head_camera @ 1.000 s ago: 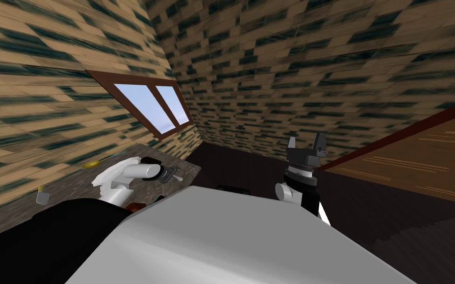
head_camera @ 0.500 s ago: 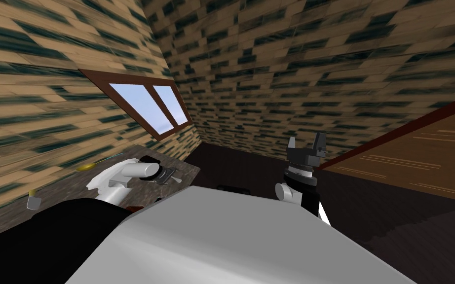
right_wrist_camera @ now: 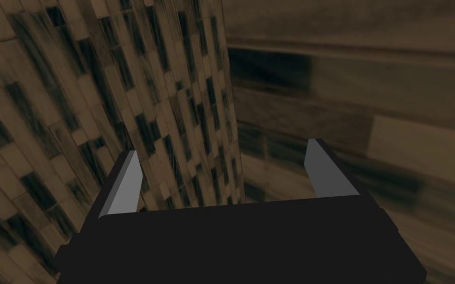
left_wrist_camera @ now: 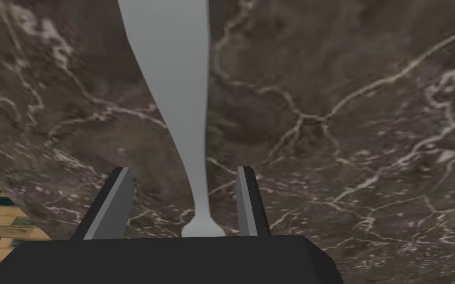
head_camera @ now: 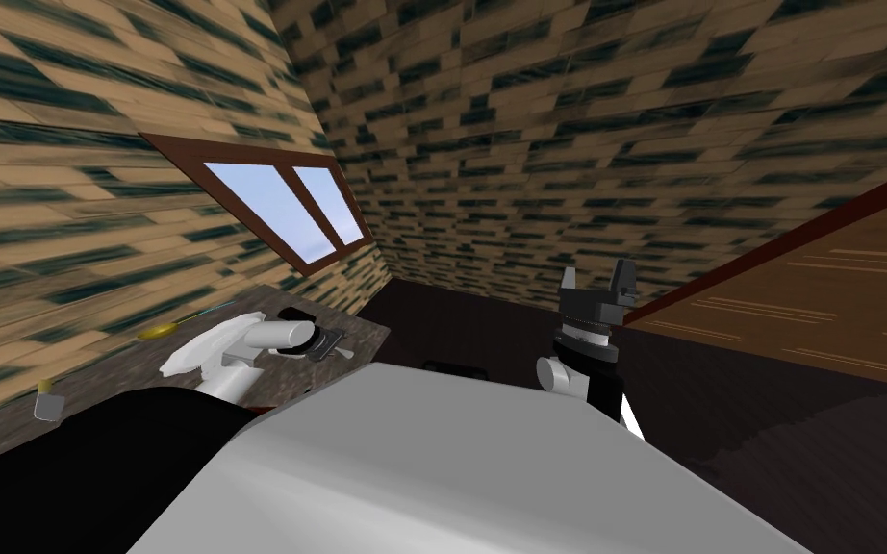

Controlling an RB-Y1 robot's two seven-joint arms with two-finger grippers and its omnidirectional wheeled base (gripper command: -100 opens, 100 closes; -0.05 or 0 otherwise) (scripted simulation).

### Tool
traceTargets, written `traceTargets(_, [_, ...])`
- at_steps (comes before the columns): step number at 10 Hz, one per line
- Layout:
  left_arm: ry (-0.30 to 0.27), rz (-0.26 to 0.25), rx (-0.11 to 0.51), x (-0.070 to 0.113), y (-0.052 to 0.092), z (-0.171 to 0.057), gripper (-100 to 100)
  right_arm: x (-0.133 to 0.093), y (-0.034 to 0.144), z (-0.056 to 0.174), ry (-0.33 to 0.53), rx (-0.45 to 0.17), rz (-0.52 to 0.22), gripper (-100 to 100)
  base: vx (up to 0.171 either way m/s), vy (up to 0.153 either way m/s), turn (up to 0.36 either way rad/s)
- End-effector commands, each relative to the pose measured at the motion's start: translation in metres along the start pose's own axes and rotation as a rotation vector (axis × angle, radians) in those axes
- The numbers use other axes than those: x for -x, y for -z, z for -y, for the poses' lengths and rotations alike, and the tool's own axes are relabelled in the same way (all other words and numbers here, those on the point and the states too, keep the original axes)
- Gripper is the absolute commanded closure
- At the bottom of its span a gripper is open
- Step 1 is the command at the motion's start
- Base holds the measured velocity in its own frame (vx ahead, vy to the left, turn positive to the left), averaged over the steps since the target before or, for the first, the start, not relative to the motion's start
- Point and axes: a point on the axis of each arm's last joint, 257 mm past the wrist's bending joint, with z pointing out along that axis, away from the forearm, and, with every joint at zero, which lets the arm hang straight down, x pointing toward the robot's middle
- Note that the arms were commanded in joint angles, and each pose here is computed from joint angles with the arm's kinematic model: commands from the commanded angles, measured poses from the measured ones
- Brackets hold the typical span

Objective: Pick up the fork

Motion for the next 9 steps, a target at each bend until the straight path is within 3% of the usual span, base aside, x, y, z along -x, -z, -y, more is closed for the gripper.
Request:
traceTargets(1, [0.000, 0.000, 0.000, 0.000, 0.000, 0.000, 100, 0.000, 0.000, 0.000, 0.000, 0.000, 0.000, 0, -0.003, 0.002, 0.011])
traceTargets(4, [0.002, -0.001, 0.002, 0.000, 0.000, -0.001, 100, 0.000, 0.000, 0.000, 0.000, 0.000, 0.000, 0, 0.000, 0.000, 0.000])
traceTargets(5, [0.002, -0.001, 0.002, 0.000, 0.000, -0.001, 0, 0.000, 0.000, 0.000, 0.000, 0.000, 0.000, 0, 0.000, 0.000, 0.000])
traceTargets(6, [-0.012, -0.001, -0.002, 0.002, 0.012, 0.003, 100, 0.000, 0.000, 0.000, 0.000, 0.000, 0.000, 0, 0.007, -0.019, 0.081])
traceTargets(7, [-0.016, -0.001, -0.003, 0.003, 0.017, 0.004, 100, 0.000, 0.000, 0.000, 0.000, 0.000, 0.000, 0, 0.018, -0.030, 0.108])
traceTargets(8, [-0.012, 0.000, -0.004, 0.002, 0.013, 0.003, 100, 0.000, 0.000, 0.000, 0.000, 0.000, 0.000, 0, 0.009, -0.014, 0.024])
traceTargets(9, [-0.013, 0.000, -0.002, 0.002, 0.014, 0.002, 0, 0.000, 0.000, 0.000, 0.000, 0.000, 0.000, 0, 0.000, 0.000, 0.000])
